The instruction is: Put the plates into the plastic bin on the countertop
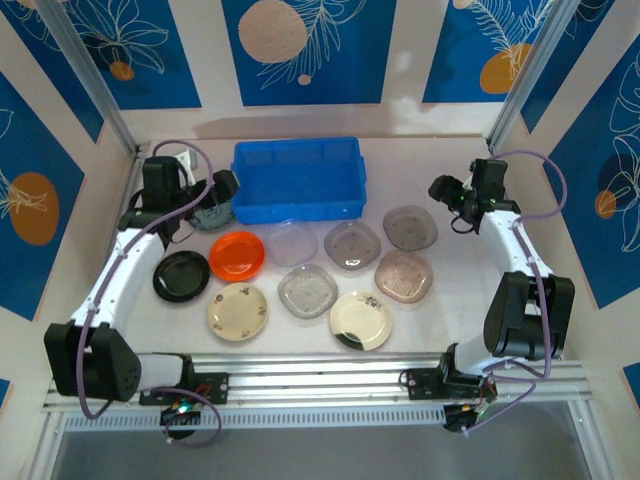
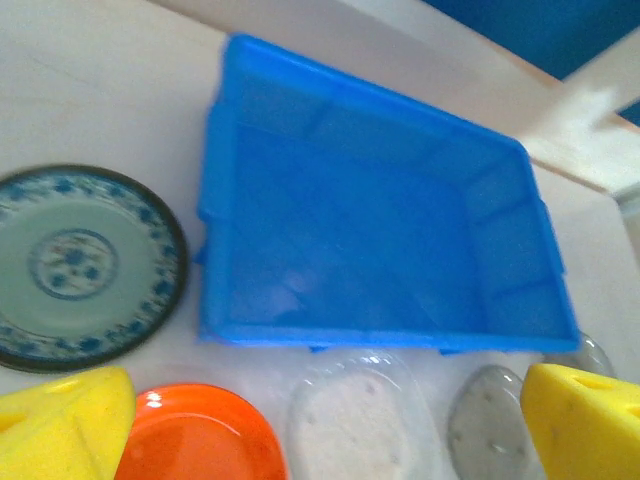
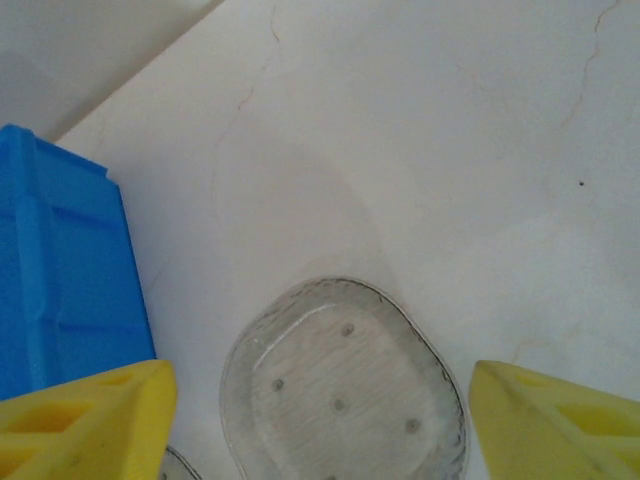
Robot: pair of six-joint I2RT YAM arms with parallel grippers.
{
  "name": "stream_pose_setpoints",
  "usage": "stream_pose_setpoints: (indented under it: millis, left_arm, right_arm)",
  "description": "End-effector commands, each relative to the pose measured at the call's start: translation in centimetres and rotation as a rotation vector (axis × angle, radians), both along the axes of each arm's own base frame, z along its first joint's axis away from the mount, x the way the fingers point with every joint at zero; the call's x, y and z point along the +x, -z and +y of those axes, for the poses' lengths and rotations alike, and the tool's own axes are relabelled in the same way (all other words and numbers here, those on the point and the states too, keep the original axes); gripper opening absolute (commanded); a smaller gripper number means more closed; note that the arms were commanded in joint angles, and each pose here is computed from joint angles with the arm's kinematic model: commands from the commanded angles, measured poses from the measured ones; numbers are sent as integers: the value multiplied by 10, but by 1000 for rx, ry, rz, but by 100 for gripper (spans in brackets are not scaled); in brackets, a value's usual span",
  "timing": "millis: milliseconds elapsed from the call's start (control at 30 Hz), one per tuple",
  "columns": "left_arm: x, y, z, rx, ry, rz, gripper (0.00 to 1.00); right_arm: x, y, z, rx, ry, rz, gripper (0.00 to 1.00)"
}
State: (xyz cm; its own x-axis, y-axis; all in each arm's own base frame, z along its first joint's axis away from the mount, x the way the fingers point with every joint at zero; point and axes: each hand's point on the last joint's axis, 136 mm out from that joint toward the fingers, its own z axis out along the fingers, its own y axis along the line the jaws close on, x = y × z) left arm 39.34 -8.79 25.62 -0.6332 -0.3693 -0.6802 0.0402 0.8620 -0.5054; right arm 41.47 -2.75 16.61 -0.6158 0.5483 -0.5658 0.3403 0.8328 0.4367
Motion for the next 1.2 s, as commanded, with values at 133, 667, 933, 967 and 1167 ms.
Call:
stream_pose_setpoints:
  millis: [133, 667, 933, 967, 1167]
  left_arm:
    - [-12, -26, -63, -84, 172, 21, 99]
    - [2, -5, -101, 108, 93, 56, 100]
    - [5, 16, -139, 70, 226, 131, 100]
    - [5, 17, -141, 72, 235, 137, 100]
    - [4, 25, -149, 55, 271, 149, 99]
  right_arm:
    - [-28, 48, 1, 166, 56, 177, 66]
    - [-54, 111, 3, 250, 101, 360, 47]
    - [-50, 123, 5, 280, 87, 375, 43]
    - [-48, 124, 5, 280, 87, 373, 43]
    - [-47, 133, 7, 286, 84, 396, 42]
